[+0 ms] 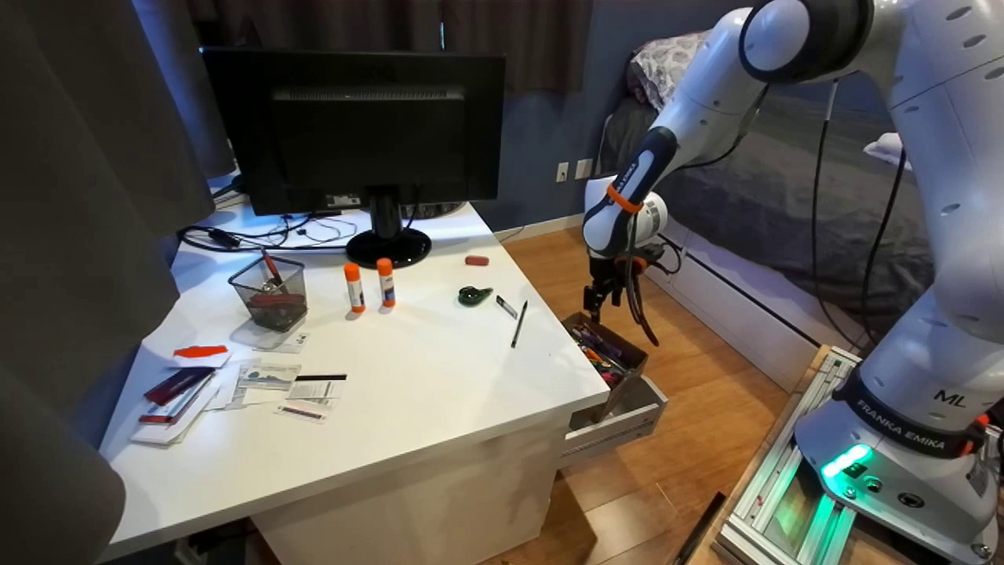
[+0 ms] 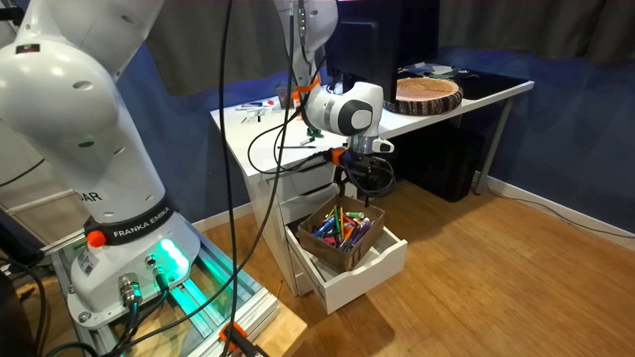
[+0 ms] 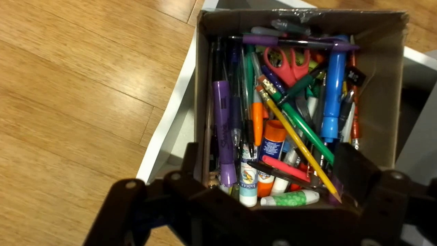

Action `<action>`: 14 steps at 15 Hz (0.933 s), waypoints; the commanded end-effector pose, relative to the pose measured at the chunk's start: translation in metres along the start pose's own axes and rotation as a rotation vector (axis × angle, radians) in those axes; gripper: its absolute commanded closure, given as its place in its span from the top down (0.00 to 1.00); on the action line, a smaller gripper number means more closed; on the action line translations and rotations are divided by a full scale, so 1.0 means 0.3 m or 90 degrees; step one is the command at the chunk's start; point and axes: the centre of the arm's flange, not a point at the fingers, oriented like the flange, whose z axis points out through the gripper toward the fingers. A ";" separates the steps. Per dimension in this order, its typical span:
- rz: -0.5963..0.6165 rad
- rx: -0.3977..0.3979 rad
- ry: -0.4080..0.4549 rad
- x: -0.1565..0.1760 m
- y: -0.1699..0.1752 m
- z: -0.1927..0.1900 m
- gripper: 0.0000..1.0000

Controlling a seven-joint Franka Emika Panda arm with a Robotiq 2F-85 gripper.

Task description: Remove the purple marker from the box in the drawer and put it on the counter

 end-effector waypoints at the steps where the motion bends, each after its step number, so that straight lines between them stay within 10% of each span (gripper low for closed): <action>1: 0.005 -0.002 0.008 0.089 -0.004 0.089 1.00; 14: 0.012 -0.051 0.027 0.190 -0.022 0.292 0.73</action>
